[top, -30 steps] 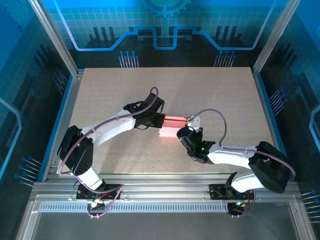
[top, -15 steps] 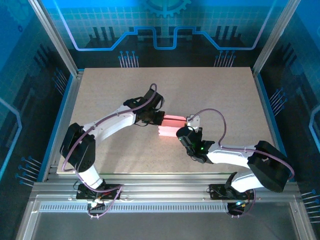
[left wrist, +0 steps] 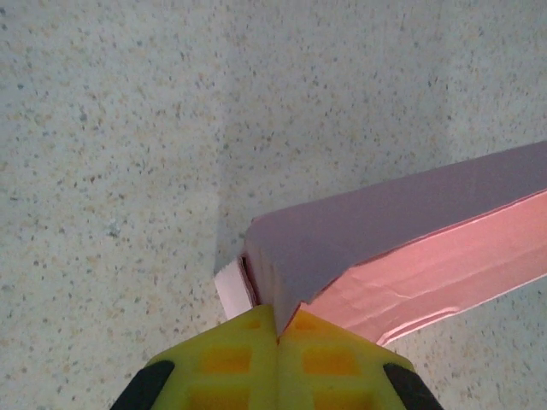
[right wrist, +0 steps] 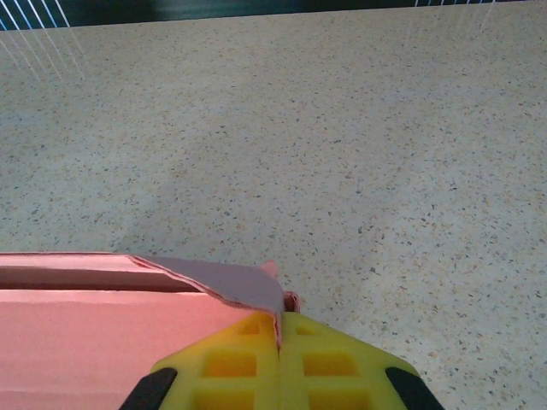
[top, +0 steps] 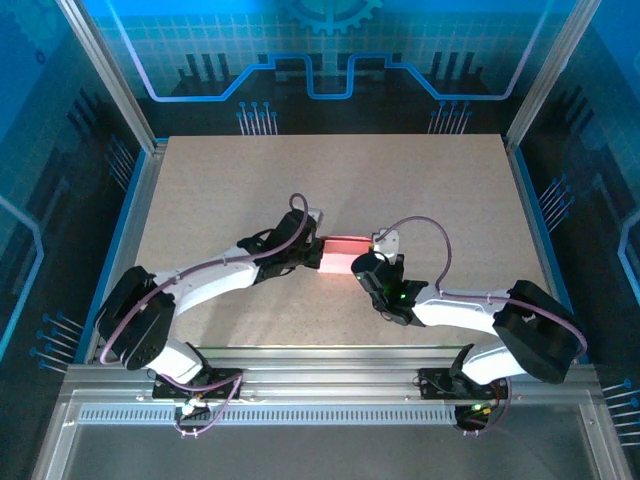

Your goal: Fold the paper box

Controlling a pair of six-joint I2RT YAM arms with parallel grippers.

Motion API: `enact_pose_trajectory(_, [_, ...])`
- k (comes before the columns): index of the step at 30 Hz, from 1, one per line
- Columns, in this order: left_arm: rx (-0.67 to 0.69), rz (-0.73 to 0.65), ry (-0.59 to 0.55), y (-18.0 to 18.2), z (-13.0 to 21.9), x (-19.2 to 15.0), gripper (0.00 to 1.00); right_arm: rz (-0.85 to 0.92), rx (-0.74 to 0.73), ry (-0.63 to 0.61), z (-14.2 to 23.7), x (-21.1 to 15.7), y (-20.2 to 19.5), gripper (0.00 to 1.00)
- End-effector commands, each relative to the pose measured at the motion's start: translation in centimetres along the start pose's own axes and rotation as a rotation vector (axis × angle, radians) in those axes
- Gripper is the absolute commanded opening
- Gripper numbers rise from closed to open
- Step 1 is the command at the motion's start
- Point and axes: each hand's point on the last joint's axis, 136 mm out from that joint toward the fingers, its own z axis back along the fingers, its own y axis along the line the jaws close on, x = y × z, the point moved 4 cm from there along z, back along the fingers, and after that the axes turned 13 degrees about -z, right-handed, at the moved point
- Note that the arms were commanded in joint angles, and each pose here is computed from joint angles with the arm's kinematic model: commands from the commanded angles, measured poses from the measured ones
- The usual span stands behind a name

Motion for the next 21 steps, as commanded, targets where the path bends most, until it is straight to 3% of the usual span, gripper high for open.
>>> enact_pose_trajectory(1, [-0.014,0.005,0.033,-1.0,-1.6,-3.2,0.0,0.208,-0.056,0.254,0.2,-6.6,-3.4,0.0])
enact_pose_trajectory(10, [0.076,-0.082,-0.048,-1.4,-3.6,-5.6,0.0,0.196,-0.018,0.239,0.7,-6.2,-3.2,0.0])
enact_pose_trajectory(18, [0.105,-0.079,-0.005,-1.0,-4.7,-7.0,0.0,0.2,0.01,0.244,0.8,-6.0,-2.7,0.04])
enact_pose_trajectory(21, [0.105,-0.094,0.004,-1.1,-4.4,-6.7,0.0,0.205,0.017,0.245,0.9,-5.8,-2.6,0.0])
